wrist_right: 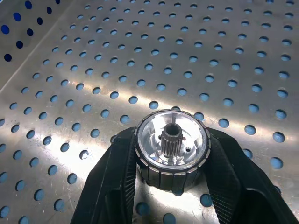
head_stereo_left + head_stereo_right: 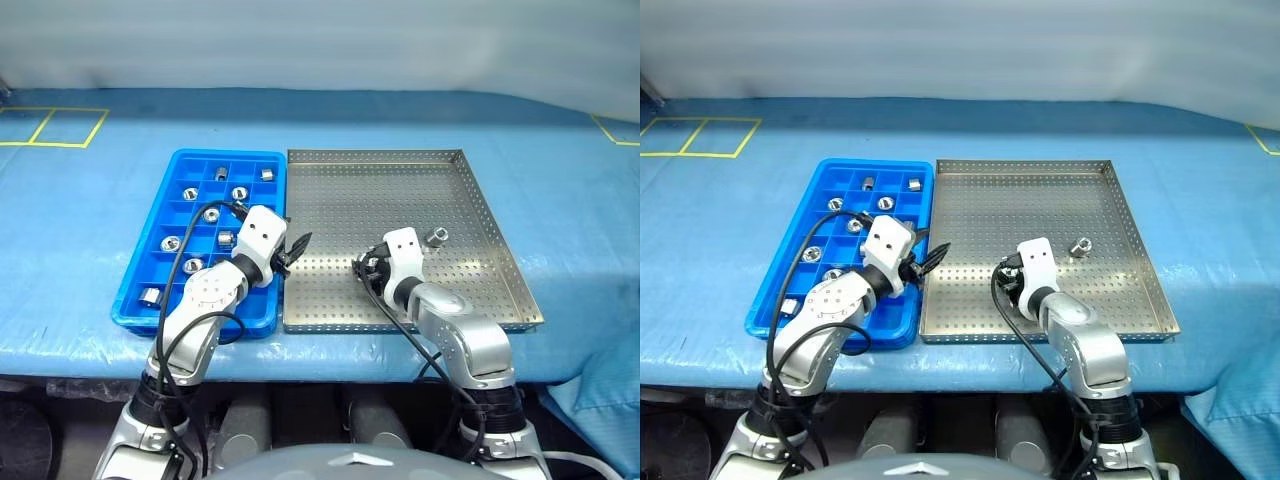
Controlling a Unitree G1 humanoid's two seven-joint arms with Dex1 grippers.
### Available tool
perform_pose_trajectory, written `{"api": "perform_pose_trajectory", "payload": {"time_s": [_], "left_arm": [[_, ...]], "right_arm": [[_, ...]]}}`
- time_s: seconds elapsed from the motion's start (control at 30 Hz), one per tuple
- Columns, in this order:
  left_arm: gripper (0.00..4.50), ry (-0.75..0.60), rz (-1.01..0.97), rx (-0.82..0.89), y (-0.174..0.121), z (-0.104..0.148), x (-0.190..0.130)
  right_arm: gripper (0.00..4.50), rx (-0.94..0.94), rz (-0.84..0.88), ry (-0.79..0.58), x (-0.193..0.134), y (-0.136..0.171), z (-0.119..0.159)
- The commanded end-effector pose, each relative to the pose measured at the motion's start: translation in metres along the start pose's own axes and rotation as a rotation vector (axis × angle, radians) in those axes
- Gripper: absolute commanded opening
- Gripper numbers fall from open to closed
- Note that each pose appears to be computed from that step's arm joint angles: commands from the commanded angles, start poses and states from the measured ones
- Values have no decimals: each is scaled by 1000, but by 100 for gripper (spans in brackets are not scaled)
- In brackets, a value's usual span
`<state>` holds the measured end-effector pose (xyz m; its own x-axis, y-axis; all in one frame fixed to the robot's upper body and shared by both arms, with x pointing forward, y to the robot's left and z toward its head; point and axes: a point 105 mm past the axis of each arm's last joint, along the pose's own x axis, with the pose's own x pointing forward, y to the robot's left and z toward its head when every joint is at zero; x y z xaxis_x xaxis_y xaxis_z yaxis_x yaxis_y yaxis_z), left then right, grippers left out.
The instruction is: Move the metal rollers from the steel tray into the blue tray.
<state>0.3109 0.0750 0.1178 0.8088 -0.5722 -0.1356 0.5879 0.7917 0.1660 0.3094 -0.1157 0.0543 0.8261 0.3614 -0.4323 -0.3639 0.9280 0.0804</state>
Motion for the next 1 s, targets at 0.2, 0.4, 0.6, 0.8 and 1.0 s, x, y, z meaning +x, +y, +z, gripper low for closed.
{"api": "perform_pose_trajectory", "payload": {"time_s": [0.2,0.4,0.6,0.8,1.0], "left_arm": [[241,-73,77,25,8,20,-18],[241,-88,232,69,22,34,-55],[241,-109,346,98,30,45,-85],[241,-117,373,128,32,52,-115],[241,-20,388,128,41,33,-138]], "right_arm": [[171,-89,85,-181,-13,13,58],[171,-168,243,-242,-14,47,85],[171,-199,366,-260,-4,76,94],[171,-215,511,-233,1,109,87],[171,-274,677,-172,2,148,64]]}}
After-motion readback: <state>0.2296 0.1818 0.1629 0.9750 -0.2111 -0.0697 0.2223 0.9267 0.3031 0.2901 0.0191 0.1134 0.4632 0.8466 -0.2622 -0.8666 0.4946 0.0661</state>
